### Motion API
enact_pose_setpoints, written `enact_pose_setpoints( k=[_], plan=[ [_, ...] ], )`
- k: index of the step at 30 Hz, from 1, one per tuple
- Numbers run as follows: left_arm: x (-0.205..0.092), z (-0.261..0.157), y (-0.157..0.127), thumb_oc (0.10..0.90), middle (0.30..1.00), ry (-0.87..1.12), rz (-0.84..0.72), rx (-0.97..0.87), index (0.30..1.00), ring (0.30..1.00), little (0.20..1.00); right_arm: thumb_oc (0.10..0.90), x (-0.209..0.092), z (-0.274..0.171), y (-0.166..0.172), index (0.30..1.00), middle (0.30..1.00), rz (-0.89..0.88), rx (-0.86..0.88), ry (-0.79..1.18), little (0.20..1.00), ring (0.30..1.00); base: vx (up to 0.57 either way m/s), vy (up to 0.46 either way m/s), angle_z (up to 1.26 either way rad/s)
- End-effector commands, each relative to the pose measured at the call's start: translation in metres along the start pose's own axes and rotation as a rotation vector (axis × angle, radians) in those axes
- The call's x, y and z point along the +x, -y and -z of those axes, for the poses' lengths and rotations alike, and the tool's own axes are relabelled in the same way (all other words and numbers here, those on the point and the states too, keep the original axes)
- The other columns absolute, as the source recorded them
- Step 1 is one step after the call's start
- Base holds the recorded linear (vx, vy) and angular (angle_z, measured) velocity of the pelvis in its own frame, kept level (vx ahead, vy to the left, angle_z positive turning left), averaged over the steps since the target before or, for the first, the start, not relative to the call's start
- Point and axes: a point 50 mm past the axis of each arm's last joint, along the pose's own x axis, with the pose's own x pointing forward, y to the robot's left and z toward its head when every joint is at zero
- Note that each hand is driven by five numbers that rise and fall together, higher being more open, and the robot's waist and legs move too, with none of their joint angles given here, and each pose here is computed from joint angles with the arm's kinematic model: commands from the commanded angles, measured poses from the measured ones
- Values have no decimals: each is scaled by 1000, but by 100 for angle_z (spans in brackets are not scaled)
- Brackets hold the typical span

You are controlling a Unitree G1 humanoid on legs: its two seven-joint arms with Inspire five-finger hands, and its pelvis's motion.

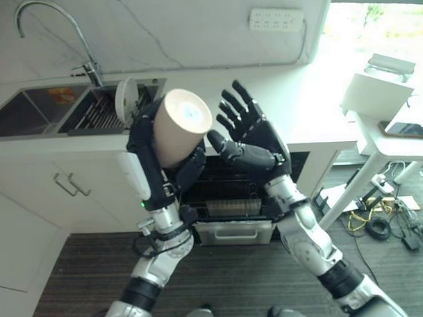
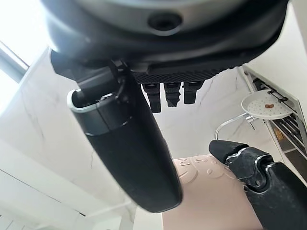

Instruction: Place the dishes in the dishwasher.

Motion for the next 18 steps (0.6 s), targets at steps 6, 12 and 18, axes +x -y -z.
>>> enact_pose_setpoints(
  k=[6,12,18],
  plan=[
    [23,-19,22,400,300,97,23,-143,300,300,300,800,34,-33,-48,900,900,-191,57,196,900,900,1,-2,1],
    [21,-18,28,400,300,92,60,-134,300,300,300,800,36,-28,-57,900,900,-254,24,141,900,900,0,0,0],
    [19,-16,31,400,300,76,81,-146,300,300,300,800,37,-12,-60,900,900,-292,23,46,900,900,0,0,0]
  ],
)
